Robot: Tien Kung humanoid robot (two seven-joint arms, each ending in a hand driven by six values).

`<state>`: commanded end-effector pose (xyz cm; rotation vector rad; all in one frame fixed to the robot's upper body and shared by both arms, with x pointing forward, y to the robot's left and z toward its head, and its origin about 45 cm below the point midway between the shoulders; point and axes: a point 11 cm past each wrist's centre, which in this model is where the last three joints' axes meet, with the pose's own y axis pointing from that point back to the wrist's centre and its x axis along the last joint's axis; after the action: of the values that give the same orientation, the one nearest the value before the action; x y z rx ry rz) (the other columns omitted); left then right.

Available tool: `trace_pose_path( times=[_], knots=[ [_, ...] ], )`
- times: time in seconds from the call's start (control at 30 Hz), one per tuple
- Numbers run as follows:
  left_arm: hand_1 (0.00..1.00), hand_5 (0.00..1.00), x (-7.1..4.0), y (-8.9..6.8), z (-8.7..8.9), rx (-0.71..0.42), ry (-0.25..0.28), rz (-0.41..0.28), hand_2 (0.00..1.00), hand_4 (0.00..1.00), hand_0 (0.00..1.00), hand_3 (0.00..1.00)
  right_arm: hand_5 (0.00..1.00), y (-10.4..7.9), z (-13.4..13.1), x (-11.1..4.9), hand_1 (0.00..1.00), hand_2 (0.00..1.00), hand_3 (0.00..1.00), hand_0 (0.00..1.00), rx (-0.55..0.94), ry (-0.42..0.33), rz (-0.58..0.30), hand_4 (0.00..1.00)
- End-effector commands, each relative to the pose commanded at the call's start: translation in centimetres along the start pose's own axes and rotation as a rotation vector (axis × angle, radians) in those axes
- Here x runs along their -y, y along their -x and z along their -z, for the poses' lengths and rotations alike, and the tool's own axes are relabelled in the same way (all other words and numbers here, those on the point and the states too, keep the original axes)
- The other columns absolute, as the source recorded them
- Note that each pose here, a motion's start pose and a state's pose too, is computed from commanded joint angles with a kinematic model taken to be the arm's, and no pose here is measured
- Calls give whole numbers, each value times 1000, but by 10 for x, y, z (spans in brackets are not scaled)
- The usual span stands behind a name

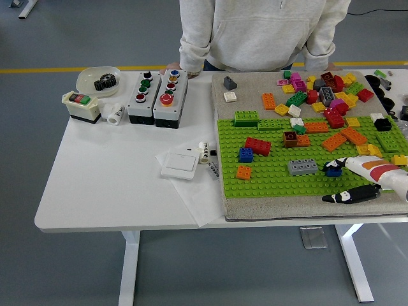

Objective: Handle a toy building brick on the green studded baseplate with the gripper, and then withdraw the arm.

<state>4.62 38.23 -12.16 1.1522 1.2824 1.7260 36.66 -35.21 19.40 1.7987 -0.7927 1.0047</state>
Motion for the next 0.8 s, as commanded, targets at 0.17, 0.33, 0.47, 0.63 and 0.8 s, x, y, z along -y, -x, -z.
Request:
trace_pose_path(
  times=[0.17,0.33,0.47,0.63,0.8],
  knots=[
    [868,710,0,0,1,1,-3,-1,878,836,813,798,799,4,-1,0,788,797,783,877,2,4,8,998],
    [868,710,0,-1,2,3,-5,-2,878,836,813,798,799,4,1,0,789,797,783,877,-2,-1,10,998],
    [868,710,0,-1,3,4,-8,-4,878,837,812,798,799,1,4,0,789,796,783,877,-2,-10,2,998],
    [868,712,0,-3,4,7,-11,-7,878,837,812,800,800,-7,9,-1,788,797,784,878,1,-28,-26,998],
    [868,708,1,-4,5,10,-13,-9,878,836,812,800,799,-12,13,-1,788,797,784,879,4,-41,-42,998]
  ],
)
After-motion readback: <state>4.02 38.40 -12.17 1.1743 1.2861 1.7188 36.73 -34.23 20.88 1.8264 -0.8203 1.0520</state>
